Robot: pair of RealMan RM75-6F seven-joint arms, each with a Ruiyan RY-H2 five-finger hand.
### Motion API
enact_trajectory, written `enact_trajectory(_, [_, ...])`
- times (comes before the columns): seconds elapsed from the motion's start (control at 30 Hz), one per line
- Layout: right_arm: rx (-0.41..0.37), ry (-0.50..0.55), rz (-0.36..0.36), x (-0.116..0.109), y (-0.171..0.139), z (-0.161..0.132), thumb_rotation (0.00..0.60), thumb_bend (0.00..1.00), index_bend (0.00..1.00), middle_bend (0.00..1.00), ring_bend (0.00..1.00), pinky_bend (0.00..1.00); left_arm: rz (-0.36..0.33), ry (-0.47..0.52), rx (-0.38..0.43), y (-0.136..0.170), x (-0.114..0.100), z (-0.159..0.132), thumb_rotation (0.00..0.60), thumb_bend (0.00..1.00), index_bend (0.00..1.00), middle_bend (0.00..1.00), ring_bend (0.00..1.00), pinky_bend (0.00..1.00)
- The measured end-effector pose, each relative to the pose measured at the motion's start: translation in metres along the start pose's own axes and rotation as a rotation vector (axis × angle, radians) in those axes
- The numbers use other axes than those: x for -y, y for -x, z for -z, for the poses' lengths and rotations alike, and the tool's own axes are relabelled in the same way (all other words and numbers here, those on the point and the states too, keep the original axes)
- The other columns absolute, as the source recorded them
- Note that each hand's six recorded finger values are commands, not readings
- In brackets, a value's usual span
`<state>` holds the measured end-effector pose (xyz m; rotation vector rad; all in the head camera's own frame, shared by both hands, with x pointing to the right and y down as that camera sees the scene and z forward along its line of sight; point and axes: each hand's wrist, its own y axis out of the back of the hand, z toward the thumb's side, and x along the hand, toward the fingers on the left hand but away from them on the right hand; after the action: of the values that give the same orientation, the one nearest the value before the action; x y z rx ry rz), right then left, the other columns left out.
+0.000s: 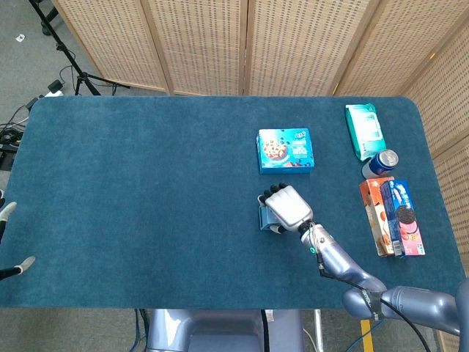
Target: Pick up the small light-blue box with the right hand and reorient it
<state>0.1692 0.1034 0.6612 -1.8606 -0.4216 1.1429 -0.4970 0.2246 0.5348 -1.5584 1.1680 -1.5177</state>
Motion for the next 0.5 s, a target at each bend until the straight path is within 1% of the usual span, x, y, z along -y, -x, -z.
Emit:
enact_trajectory(0.1, [-0.002, 0.125, 0.035, -0.004, -0.006, 0.003, 0.6, 0.43, 0.41, 0.46, 0.3, 0.3, 0.001, 0.002, 0.008, 0.001, 0.0, -0.002, 0.6, 0.0, 0.0, 0.0, 0.0, 0.0])
enact_trajectory(0.13, [0.002, 0.189, 0.05, -0.004, -0.008, 0.005, 0.6, 0.43, 0.41, 0.46, 0.3, 0.3, 0.002, 0.003, 0.012, 0.002, 0.0, -0.003, 0.6, 0.0, 0.0, 0.0, 0.0, 0.0])
enact_trajectory(0.2, [0.005, 0.284, 0.076, -0.005, -0.012, 0.009, 0.6, 0.44, 0.41, 0.46, 0.3, 0.3, 0.007, 0.007, 0.016, 0.003, 0.0, -0.003, 0.6, 0.0, 0.0, 0.0, 0.0, 0.0])
enact_trajectory(0.23, [0.002, 0.343, 0.096, -0.004, -0.015, 0.012, 0.6, 0.44, 0.41, 0.46, 0.3, 0.3, 0.008, 0.008, 0.019, 0.004, 0.0, -0.004, 0.6, 0.0, 0.0, 0.0, 0.0, 0.0])
enact_trajectory(0.33, [-0.004, 0.477, 0.146, -0.001, -0.022, 0.02, 0.6, 0.45, 0.41, 0.46, 0.3, 0.3, 0.009, 0.008, 0.026, 0.005, 0.0, -0.005, 0.6, 0.0, 0.0, 0.0, 0.0, 0.0])
enact_trajectory(0.43, [0.001, 0.581, 0.197, 0.008, -0.029, 0.03, 0.6, 0.46, 0.42, 0.46, 0.3, 0.3, 0.013, 0.006, 0.033, 0.006, 0.001, -0.007, 0.6, 0.0, 0.0, 0.0, 0.0, 0.0])
enact_trajectory(0.5, [0.01, 0.62, 0.225, 0.017, -0.032, 0.035, 0.6, 0.47, 0.42, 0.46, 0.3, 0.3, 0.019, 0.003, 0.038, 0.006, 0.003, -0.008, 0.6, 0.0, 0.0, 0.0, 0.0, 0.0])
